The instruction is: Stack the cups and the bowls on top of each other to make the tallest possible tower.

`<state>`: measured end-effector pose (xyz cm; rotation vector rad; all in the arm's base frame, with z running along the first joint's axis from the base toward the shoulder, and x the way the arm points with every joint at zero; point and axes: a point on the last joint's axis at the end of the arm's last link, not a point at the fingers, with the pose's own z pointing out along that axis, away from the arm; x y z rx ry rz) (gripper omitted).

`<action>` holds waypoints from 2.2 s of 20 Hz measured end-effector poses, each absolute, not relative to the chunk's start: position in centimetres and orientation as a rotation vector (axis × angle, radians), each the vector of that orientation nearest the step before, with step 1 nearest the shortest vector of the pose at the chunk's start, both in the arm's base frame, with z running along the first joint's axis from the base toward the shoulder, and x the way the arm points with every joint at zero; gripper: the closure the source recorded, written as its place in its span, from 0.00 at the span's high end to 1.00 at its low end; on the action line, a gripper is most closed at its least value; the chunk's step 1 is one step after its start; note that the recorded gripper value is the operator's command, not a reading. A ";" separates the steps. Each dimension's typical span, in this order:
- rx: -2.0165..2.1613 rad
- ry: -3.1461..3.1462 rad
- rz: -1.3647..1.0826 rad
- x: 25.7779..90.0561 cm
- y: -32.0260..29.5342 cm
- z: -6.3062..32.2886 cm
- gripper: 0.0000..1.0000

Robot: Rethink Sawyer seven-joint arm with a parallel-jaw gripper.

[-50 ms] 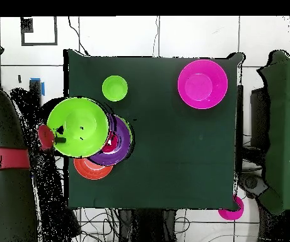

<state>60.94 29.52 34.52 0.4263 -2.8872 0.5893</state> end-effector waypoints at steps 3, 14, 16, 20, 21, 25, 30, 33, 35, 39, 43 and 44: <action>0.422 -2.895 0.591 60.9 29.5 34.4 0.00; 0.344 -2.959 0.600 61.4 29.5 34.1 0.00; 0.334 -2.964 0.601 61.4 29.5 34.1 0.00; 0.306 -2.969 0.603 61.4 29.5 34.0 0.00; 0.305 -2.970 0.604 61.4 29.5 34.0 0.00; 0.304 -2.969 0.604 61.4 29.5 34.0 0.00; 0.303 -2.967 0.604 61.3 29.4 33.9 0.00; 0.302 -2.965 0.605 61.3 29.4 33.8 0.00; 0.303 -2.968 0.605 61.3 29.3 33.8 0.00; 0.308 -2.979 0.604 61.4 29.4 33.8 0.00; 0.311 -2.987 0.604 61.6 29.4 33.7 0.00; 0.312 -2.989 0.604 61.6 29.4 33.6 0.00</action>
